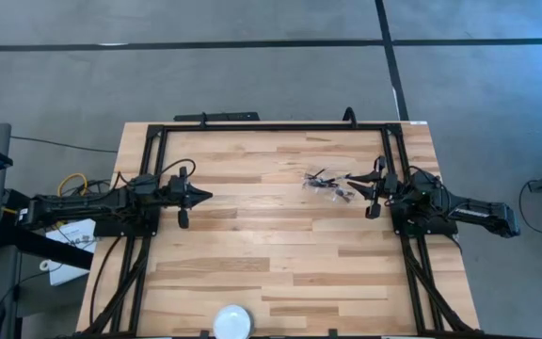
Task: Pick & Place Makeup Brushes
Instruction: Return to Home Position
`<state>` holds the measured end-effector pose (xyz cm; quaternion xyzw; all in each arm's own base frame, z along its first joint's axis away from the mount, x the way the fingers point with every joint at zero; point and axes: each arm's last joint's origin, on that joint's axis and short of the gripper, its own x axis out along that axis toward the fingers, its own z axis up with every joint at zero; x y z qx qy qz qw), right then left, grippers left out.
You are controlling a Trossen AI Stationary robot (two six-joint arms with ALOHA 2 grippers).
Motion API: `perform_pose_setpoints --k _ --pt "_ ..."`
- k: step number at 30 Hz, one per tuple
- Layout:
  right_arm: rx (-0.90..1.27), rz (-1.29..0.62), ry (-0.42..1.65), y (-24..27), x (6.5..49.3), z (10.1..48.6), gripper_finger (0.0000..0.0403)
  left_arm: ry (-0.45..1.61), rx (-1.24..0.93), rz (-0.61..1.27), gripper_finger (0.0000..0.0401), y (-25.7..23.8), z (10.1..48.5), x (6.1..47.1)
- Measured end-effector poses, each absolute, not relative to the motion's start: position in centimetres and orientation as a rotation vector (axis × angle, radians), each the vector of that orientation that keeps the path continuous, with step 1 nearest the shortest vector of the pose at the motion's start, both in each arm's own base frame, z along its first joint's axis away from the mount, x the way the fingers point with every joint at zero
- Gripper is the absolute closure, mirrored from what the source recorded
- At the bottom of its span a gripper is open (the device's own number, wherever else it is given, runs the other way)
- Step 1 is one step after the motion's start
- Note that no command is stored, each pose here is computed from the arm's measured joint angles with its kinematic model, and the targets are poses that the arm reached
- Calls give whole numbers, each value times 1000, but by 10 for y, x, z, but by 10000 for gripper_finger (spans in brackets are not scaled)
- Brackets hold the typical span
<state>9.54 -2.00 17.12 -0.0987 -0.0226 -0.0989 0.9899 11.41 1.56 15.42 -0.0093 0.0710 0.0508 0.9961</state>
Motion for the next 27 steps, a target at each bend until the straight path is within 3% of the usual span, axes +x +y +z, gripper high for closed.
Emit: perform_pose_setpoints --k 27 --pt "-198 -199 -46 -20 95 171 351 129 -17 102 397 16 156 114"
